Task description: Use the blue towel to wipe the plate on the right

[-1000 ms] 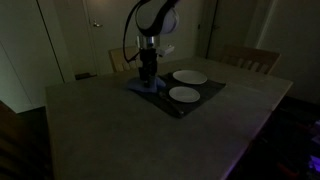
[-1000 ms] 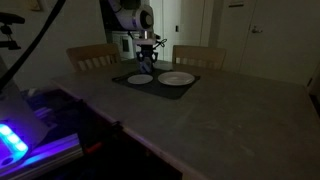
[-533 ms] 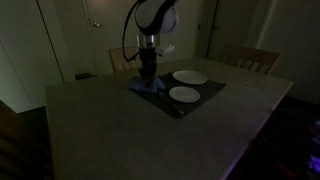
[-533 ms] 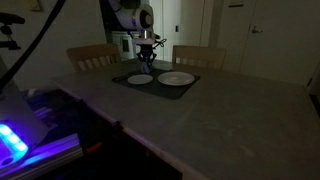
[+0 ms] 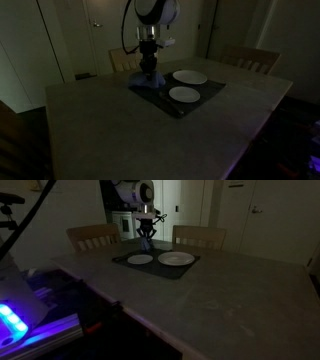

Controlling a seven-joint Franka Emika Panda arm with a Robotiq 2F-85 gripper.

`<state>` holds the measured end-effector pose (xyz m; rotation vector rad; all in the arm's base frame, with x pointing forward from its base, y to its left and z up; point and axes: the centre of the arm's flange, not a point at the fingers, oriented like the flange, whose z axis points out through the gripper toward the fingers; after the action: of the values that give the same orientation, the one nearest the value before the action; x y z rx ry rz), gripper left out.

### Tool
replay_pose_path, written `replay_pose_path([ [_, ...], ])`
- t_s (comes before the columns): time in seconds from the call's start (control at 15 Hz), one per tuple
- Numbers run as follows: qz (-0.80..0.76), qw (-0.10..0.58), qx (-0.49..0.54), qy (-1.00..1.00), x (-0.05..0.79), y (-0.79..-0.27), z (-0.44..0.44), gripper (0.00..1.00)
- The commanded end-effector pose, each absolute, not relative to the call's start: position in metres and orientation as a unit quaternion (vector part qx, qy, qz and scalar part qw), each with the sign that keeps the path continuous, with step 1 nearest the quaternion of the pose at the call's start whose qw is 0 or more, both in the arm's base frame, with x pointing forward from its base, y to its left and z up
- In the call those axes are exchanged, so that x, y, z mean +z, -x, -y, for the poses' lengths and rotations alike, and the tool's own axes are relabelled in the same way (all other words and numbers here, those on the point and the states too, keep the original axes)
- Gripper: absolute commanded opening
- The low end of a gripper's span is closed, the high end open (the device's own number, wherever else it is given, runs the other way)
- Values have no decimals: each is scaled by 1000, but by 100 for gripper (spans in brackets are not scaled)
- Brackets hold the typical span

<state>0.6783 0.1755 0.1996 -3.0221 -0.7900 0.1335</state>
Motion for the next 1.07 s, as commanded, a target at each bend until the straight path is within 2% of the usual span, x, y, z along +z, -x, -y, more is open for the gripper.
replay_pose_path([
  [0.0,249,4,61,966,223,-673,-155,2],
  [0.33,209,-30,70,975,235,-670,-113,2],
  [1.0,52,-155,106,981,218,-649,-18,2],
])
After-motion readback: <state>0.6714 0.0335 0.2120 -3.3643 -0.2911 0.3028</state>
